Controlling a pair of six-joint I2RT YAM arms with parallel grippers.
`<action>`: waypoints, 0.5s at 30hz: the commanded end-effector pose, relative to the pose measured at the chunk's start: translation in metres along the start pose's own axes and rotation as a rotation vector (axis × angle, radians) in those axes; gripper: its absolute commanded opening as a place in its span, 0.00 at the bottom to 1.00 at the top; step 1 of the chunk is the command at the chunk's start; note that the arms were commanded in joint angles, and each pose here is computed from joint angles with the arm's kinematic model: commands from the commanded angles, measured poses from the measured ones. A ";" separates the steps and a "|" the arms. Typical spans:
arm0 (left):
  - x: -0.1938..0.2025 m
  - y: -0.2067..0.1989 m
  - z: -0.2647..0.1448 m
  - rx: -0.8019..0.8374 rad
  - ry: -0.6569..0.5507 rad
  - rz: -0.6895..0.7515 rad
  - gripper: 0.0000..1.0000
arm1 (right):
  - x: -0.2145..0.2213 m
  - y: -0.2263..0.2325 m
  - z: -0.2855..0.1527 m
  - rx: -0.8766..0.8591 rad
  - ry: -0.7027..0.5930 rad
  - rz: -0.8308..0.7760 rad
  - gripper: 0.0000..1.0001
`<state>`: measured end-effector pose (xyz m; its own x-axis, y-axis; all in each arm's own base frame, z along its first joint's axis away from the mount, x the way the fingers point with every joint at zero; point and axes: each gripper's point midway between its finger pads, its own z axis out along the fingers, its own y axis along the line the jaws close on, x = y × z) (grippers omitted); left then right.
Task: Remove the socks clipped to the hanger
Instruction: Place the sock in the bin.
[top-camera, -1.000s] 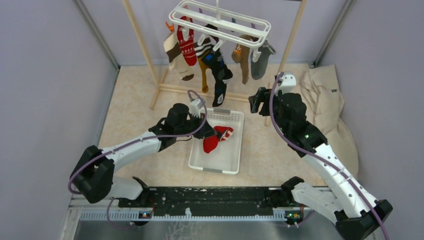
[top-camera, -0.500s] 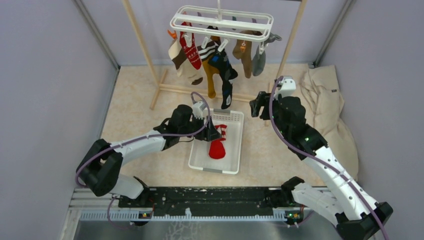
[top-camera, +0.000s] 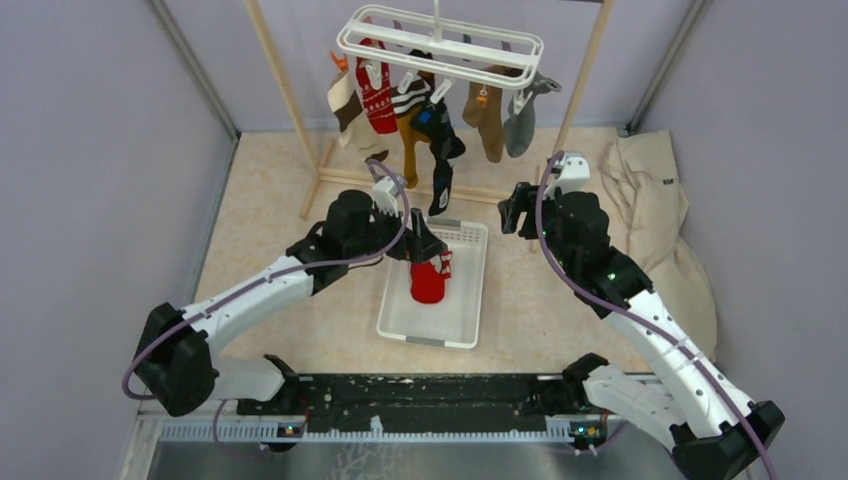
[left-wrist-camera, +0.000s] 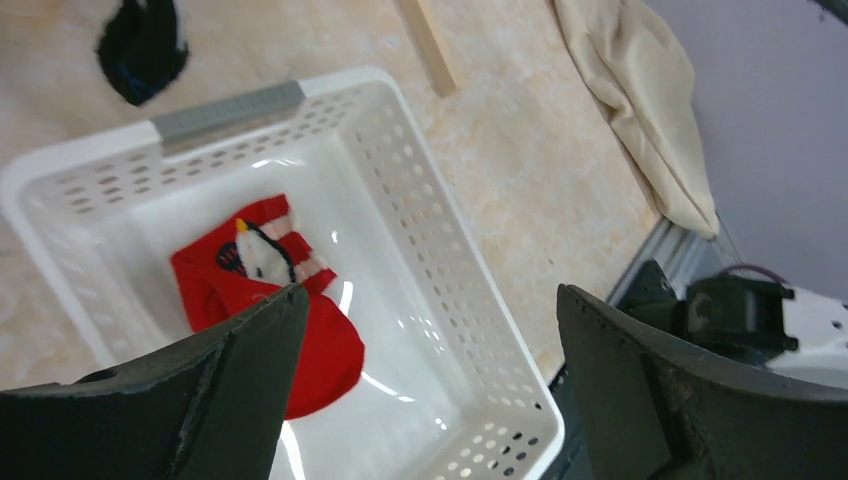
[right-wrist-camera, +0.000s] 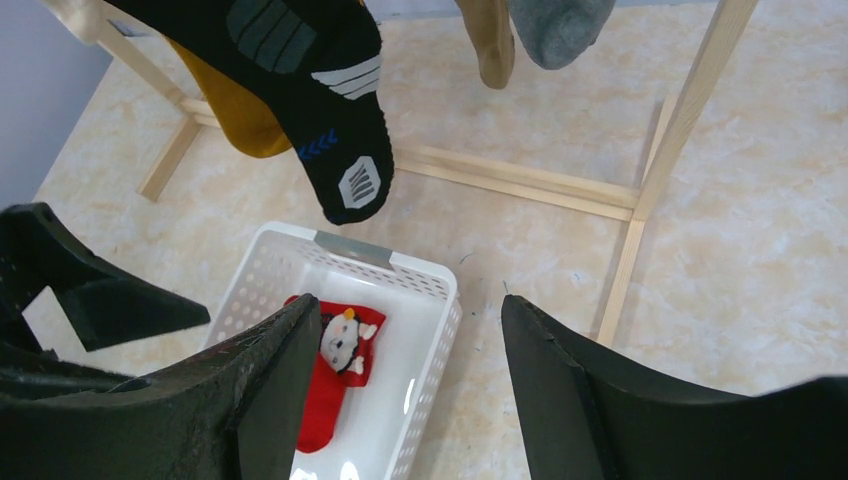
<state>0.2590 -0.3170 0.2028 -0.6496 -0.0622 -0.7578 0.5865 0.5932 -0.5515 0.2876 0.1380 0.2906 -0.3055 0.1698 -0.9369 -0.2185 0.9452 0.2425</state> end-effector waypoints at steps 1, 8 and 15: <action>-0.031 0.026 -0.008 -0.199 -0.087 0.064 0.99 | -0.014 0.009 0.000 -0.033 -0.048 0.002 0.68; -0.093 0.021 0.002 -0.209 -0.259 0.134 0.99 | -0.012 0.010 -0.001 -0.040 -0.044 0.005 0.67; -0.117 0.002 0.028 -0.068 -0.371 0.191 0.99 | -0.010 0.009 -0.005 -0.041 -0.044 0.015 0.67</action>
<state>0.3341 -0.3164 0.2531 -0.4190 -0.1662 -0.8927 0.5699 0.7172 -0.4010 0.2868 0.1395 0.2902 -0.3089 0.1698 -0.9358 -0.2268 0.9424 0.2459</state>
